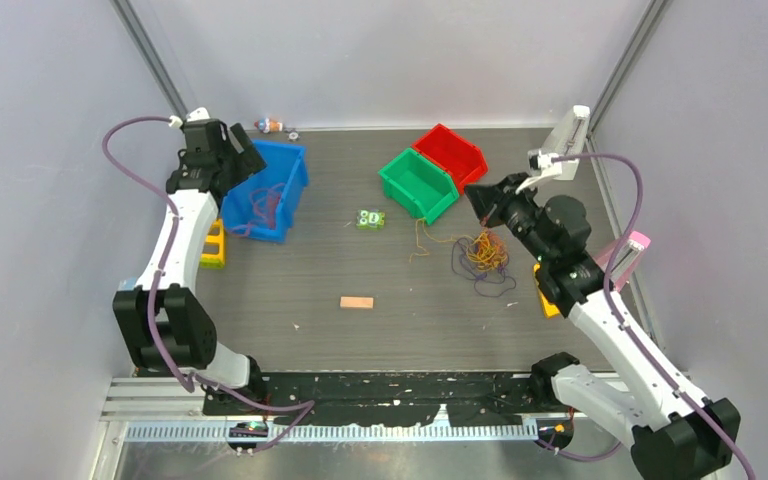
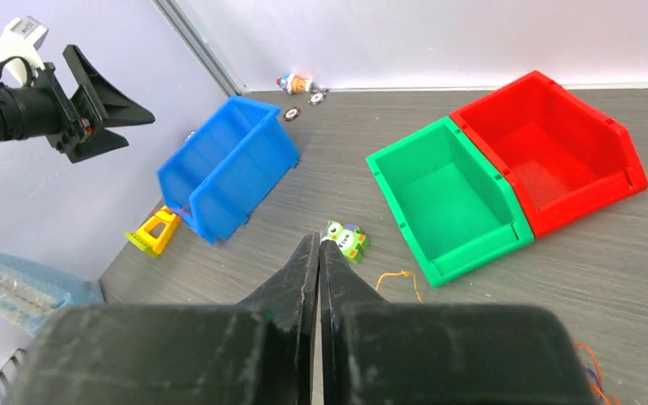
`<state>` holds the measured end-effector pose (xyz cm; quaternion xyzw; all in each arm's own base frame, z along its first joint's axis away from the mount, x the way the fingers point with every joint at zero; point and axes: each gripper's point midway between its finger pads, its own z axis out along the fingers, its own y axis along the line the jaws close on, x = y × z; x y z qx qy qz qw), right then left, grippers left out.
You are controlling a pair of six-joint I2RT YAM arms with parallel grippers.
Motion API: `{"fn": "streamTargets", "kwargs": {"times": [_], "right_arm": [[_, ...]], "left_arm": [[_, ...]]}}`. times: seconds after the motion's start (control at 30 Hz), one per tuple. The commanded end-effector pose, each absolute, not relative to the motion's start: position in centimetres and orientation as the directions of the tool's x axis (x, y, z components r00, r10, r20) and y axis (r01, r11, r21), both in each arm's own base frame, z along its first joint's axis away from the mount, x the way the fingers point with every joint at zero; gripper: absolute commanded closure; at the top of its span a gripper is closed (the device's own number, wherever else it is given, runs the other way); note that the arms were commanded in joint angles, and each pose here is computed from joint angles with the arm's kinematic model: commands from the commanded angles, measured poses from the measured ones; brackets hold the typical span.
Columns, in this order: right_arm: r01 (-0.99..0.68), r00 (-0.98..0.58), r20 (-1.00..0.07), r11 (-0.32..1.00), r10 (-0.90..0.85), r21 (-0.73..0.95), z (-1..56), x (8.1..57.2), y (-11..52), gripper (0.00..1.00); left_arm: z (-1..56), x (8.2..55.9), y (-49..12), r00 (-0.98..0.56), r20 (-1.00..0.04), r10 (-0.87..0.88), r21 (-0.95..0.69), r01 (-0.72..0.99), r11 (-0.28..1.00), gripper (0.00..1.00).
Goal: Untangle the cables
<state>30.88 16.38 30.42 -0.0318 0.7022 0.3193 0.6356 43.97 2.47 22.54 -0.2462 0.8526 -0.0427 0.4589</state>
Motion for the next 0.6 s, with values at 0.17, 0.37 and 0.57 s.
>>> {"fn": "streamTargets", "kwargs": {"times": [0.17,0.37,0.57], "right_arm": [[-0.439,-0.278,-0.914,0.807,0.296,0.394,33.9,34.3,18.1,0.89],[-0.394,-0.459,-0.867,0.831,0.192,0.393,26.5,34.4,18.9,0.39],[-0.342,-0.527,-0.835,0.860,0.159,0.380,20.7,32.4,18.5,0.30]], "left_arm": [[24.1,40.1,-1.4,-0.471,-0.791,-0.391,-0.298,-0.261,0.918,0.11],[21.3,37.8,-2.3,-0.500,-0.774,-0.389,-0.307,-0.241,0.921,0.10],[18.3,37.9,-0.3,-0.505,-0.730,-0.459,-0.310,-0.355,0.882,0.21]]}}
